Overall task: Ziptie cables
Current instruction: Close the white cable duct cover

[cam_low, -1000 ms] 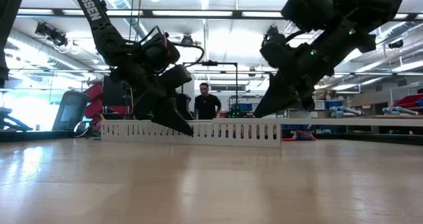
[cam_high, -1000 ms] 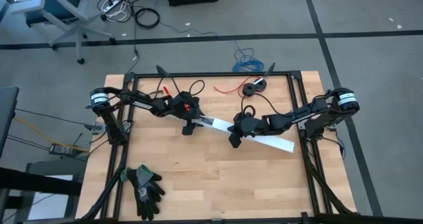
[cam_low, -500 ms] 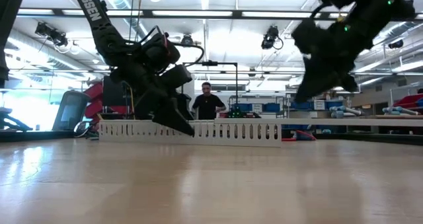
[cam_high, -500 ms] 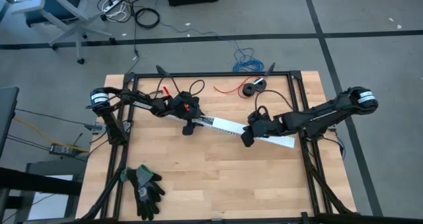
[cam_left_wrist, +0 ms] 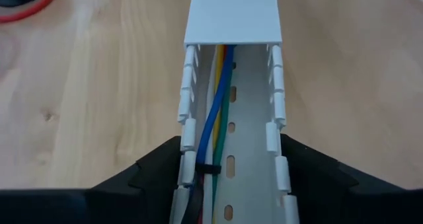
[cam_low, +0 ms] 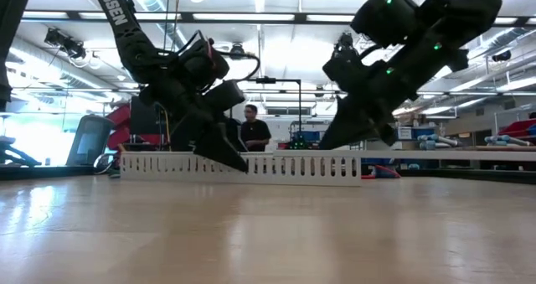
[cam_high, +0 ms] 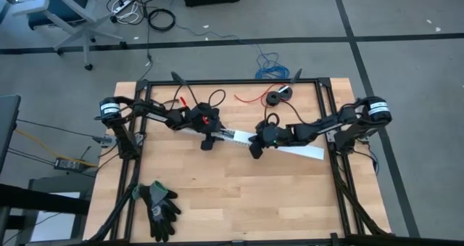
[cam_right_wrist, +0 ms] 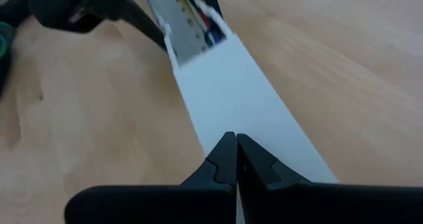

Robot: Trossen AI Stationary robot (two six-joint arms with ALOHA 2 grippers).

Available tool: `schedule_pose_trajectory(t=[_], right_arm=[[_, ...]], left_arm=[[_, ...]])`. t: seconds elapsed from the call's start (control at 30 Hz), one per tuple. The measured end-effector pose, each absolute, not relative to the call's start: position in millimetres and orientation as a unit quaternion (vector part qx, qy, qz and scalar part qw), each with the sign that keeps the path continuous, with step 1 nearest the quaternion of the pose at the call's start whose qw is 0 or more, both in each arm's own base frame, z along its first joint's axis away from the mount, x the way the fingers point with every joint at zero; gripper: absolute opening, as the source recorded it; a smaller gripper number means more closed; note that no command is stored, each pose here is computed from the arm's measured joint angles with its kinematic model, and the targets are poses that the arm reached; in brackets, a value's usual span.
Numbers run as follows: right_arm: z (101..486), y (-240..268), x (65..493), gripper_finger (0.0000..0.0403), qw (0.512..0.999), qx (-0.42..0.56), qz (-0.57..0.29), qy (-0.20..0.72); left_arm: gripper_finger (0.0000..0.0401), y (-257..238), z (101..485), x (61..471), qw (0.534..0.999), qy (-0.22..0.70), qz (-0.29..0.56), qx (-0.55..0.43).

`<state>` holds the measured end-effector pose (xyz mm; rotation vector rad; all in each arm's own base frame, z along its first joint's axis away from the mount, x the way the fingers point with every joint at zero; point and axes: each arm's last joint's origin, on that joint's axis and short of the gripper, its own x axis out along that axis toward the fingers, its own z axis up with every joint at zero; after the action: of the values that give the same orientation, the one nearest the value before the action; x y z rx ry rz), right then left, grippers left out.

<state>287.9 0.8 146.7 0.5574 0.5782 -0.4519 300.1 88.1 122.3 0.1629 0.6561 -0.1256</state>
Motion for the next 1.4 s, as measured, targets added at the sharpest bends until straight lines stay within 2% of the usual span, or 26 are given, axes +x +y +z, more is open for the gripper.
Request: schedule_pose_trajectory(t=[0.23,0.43,0.7,0.83,1.03,1.4], right_arm=[[146.8,-5.0,290.5,0.0,0.905,0.251,-0.211,0.271],[180.2,10.6,276.7,0.0,0.926,0.218,-0.196,0.24],[181.1,16.0,245.8,0.0,0.873,0.265,-0.25,0.325],[166.5,12.3,255.5,0.0,0.865,0.274,-0.248,0.34],[149.8,-3.2,280.0,0.0,0.885,0.269,-0.228,0.305],[157.0,-8.7,296.2,0.0,0.903,0.233,-0.199,0.301]], left_arm=[[0.0241,83.6,123.6,302.8,0.945,0.311,-0.065,0.075],[0.0241,81.6,125.0,304.6,0.947,0.305,-0.064,0.077],[0.0241,82.1,126.1,305.3,0.949,0.299,-0.059,0.08],[0.0241,80.9,126.1,309.9,0.954,0.281,-0.059,0.086],[0.0241,77.6,112.8,316.7,0.958,0.276,-0.055,0.06],[0.0241,76.5,111.2,320.4,0.963,0.26,-0.051,0.043]])
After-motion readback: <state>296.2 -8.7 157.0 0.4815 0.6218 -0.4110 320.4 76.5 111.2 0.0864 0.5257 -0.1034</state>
